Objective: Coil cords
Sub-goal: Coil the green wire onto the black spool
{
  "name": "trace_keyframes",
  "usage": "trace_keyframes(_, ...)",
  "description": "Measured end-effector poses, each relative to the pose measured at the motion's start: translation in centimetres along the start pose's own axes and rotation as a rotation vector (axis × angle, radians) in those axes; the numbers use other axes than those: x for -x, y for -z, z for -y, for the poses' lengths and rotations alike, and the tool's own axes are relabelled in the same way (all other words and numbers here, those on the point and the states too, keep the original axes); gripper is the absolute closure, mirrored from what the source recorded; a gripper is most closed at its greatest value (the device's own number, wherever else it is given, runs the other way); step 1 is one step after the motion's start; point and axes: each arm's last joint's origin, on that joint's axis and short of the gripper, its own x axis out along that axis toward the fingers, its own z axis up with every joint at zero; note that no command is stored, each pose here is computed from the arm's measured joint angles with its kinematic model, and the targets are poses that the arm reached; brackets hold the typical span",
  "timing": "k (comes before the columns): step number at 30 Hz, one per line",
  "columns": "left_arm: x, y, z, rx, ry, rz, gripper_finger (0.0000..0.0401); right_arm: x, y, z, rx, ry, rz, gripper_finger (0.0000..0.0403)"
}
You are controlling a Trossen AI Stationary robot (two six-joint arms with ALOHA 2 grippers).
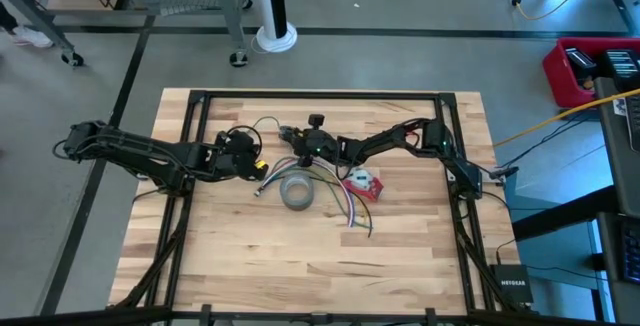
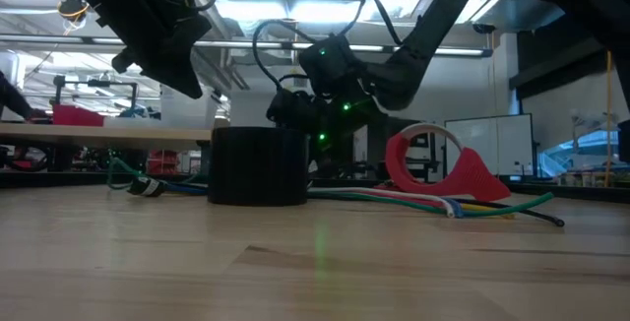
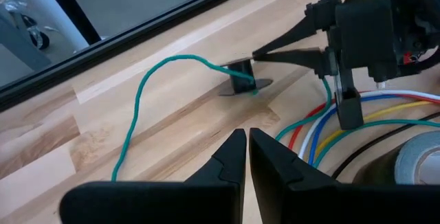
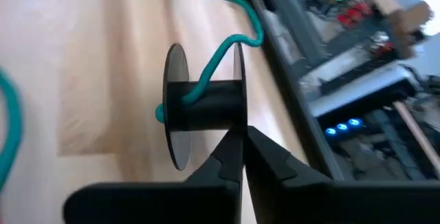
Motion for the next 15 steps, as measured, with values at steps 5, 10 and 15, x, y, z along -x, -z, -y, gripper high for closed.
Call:
trace_keyframes(5,0.0,0.0,0.0,-0.019,-0.001,-0.001,0.0388,0.4,-0.8,0.5,-0.034,0.11,0.0,0.0395)
trace_keyframes(10,0.0,0.0,0.0,-0.028,-0.001,-0.002,0.0388,1.5,-2.2,2.2,-0.086,0.204,-0.026,0.0395)
trace_keyframes(15,0.0,0.1,-0.1,-0.042,-0.011,-0.012,0.0388,3.2,-3.3,4.3,-0.169,0.221,-0.091,0.0397)
